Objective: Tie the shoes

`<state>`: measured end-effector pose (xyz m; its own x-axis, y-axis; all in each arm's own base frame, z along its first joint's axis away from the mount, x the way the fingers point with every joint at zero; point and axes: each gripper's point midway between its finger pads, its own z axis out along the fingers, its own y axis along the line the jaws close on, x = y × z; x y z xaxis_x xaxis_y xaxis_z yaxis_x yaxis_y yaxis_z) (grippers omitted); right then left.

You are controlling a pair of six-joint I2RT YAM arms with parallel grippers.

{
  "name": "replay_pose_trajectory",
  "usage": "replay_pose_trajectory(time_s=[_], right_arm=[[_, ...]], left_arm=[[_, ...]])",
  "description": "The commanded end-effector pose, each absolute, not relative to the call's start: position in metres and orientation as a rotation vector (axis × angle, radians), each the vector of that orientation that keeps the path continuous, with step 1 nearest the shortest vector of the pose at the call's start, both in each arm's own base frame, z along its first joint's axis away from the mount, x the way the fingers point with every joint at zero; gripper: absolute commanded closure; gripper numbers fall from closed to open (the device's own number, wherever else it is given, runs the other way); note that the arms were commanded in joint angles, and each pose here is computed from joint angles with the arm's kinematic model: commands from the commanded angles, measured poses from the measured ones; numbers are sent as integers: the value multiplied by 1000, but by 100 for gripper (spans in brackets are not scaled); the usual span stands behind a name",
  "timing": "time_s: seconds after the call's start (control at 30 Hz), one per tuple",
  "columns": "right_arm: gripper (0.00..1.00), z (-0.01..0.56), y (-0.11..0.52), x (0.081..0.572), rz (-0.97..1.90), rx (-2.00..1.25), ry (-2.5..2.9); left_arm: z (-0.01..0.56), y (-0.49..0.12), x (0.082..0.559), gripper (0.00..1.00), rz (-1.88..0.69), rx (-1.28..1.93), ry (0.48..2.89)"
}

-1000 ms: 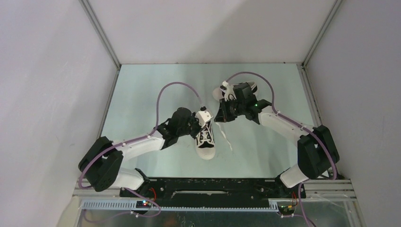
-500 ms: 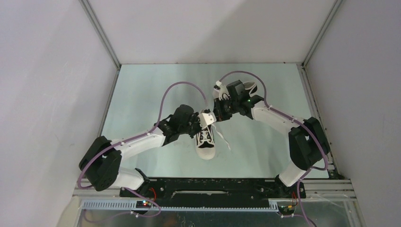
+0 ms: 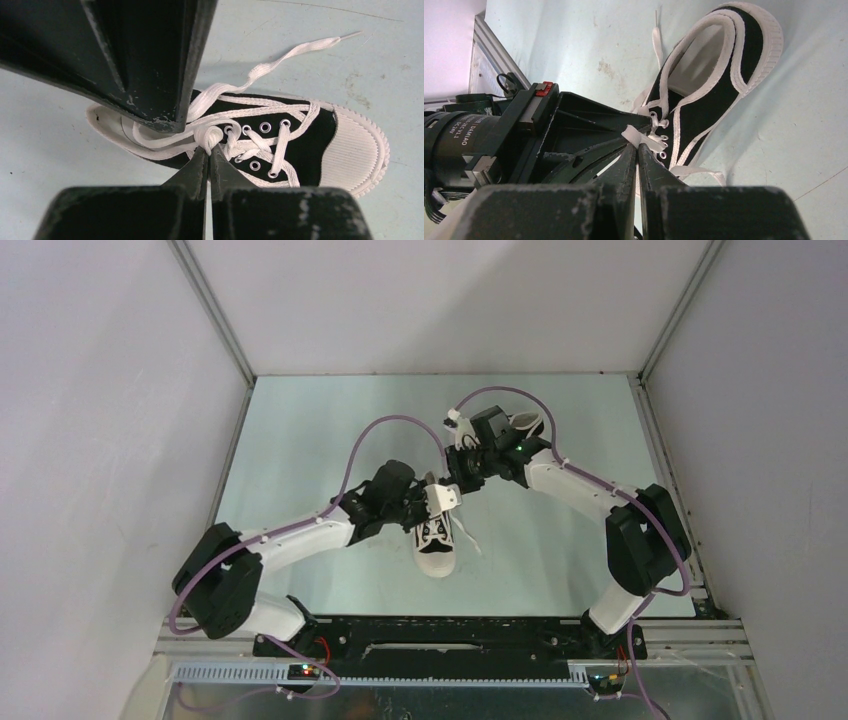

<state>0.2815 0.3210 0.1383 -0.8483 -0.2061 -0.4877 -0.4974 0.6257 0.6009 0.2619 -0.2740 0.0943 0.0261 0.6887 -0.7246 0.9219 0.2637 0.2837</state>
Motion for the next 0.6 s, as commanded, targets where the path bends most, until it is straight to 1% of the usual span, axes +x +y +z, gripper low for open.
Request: replay_pose_trajectory(time_s=[0.0,0.57], right_arm=[[93,153,327,287,1072,-575,2446],[87,143,325,262,1070,-603,2530]], left_arm=[[110,-288,266,100,-386,1500,1651],[115,-294,274,100,-406,1417,1649]])
